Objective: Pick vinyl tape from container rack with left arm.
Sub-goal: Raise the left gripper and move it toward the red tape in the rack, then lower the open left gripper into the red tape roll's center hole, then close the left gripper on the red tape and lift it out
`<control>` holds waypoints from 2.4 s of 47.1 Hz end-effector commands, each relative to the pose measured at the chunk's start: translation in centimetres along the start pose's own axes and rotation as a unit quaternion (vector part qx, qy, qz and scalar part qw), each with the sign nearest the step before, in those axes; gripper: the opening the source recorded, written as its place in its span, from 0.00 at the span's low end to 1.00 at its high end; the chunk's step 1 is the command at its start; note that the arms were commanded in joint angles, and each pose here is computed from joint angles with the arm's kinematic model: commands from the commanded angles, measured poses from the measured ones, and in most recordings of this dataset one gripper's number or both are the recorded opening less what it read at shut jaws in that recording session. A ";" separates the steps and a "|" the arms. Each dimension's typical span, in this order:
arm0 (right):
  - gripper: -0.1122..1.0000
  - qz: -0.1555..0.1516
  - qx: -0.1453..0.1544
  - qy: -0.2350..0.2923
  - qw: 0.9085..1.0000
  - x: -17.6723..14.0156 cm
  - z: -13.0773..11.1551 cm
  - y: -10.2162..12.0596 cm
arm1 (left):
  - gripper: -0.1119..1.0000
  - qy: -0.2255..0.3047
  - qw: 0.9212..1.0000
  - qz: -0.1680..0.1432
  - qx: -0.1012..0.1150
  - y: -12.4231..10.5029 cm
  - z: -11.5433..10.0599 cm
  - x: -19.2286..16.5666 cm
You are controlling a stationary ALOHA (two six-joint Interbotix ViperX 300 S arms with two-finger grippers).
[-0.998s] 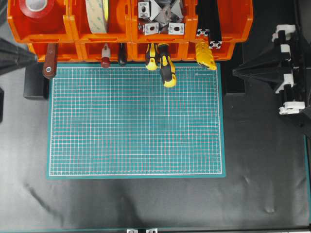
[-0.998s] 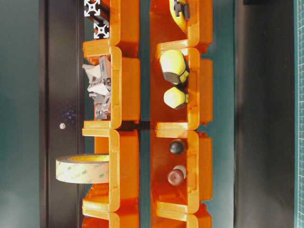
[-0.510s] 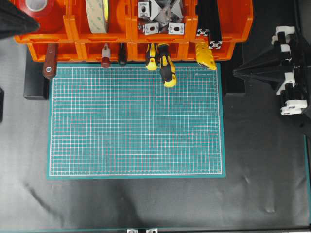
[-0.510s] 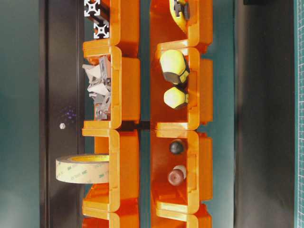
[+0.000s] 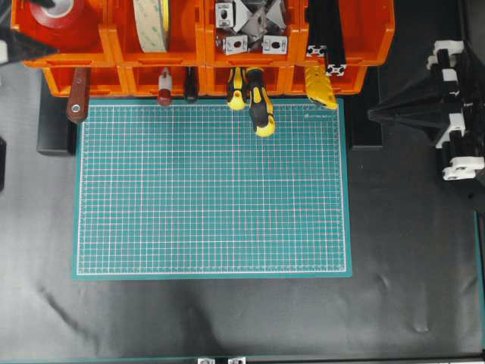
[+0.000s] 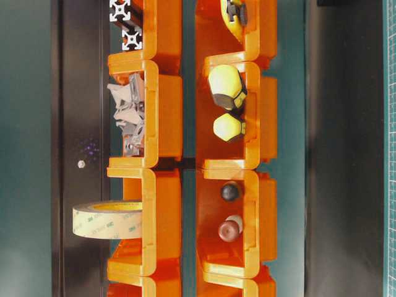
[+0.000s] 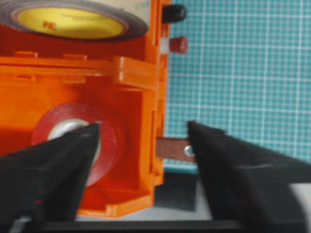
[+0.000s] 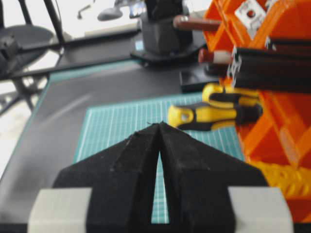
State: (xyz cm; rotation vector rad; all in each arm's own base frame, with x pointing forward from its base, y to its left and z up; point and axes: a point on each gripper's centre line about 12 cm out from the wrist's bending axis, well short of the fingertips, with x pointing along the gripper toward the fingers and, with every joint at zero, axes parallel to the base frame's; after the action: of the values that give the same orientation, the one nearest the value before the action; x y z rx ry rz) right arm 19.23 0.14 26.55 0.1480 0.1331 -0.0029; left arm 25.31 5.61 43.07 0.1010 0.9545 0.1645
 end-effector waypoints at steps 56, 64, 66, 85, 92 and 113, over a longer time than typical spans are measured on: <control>0.10 0.004 -0.002 -0.016 1.000 -0.7 1.8 0.3 | 0.86 0.101 0.994 0.010 -0.031 1.9 -2.0 4.9; 0.10 0.004 -0.002 -0.015 1.000 -0.7 1.8 0.3 | 0.84 0.090 0.995 0.012 -0.032 2.1 -1.8 5.0; 0.10 0.004 -0.002 -0.016 1.000 -0.7 1.8 0.3 | 0.83 0.088 0.995 0.013 -0.032 2.1 -1.7 5.0; 0.10 0.003 -0.002 -0.016 1.000 -0.7 1.8 0.3 | 0.37 0.073 0.997 0.017 -0.009 2.4 -1.6 4.6; 0.10 0.002 -0.002 -0.016 1.000 -0.8 1.8 0.2 | 0.28 0.043 0.999 0.023 0.006 2.8 -0.5 2.6; 0.10 -0.003 -0.002 -0.024 1.000 -1.0 2.1 0.1 | 0.28 -0.086 0.996 -0.030 0.018 -2.4 4.8 -4.5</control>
State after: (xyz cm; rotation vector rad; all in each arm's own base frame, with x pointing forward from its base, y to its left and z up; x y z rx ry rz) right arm 18.32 -0.06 27.39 0.1473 0.1171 -0.0118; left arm 26.94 4.83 47.59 0.1156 0.8519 0.1436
